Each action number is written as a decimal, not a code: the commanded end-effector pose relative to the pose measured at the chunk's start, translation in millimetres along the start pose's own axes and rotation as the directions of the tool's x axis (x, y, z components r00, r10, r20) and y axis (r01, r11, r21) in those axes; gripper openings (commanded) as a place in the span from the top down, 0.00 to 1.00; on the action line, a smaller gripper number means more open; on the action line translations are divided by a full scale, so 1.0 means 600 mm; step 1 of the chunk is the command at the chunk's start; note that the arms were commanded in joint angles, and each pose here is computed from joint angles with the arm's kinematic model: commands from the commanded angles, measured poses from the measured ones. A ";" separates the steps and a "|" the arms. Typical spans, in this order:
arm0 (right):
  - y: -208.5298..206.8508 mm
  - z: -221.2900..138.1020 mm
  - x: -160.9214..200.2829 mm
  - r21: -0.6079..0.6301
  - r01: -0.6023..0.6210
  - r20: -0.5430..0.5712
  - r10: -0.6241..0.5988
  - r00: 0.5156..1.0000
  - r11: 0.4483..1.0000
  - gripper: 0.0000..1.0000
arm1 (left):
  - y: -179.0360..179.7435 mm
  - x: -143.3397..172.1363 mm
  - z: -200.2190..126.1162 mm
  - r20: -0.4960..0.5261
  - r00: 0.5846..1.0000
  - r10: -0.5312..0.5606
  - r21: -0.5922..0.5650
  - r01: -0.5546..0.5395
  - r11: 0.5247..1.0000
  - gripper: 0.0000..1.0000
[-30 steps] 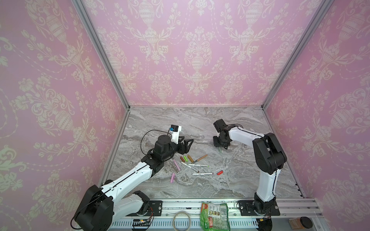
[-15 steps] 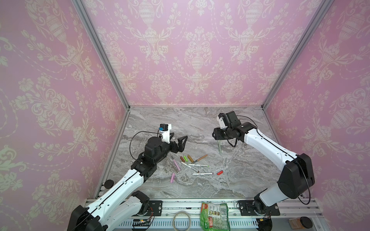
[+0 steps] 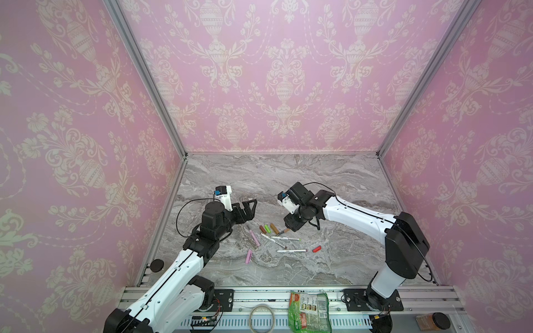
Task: Insert pens into pen caps
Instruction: Pick up a pen at the center of the table.
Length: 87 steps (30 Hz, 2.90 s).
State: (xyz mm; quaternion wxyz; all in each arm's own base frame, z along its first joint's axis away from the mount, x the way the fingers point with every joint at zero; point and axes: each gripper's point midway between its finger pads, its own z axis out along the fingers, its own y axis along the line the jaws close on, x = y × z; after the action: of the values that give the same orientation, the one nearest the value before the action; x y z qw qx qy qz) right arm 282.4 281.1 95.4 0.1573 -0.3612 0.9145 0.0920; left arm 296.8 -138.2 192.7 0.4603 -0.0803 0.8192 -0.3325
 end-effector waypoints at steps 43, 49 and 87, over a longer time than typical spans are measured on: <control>-0.007 0.124 0.026 0.094 0.183 -0.244 -0.155 0.957 0.979 0.46 | 0.037 0.022 -0.008 -0.044 0.994 -0.104 -0.015 0.103 0.995 0.01; -0.009 0.119 0.029 0.105 0.177 -0.237 -0.148 0.960 0.979 0.46 | 0.034 0.020 -0.008 -0.046 0.994 -0.100 -0.009 0.100 0.995 0.01; -0.004 0.149 0.034 0.082 0.161 -0.249 -0.136 0.959 0.984 0.66 | 0.013 0.002 -0.002 -0.053 0.994 -0.094 0.024 0.095 0.995 0.01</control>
State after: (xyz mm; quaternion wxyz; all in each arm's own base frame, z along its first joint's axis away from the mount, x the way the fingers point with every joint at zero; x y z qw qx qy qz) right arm 292.7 292.1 21.2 0.0888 -0.4276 0.8996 -0.0042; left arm 292.2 -129.3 174.9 0.4215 -0.1045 0.8290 -0.3525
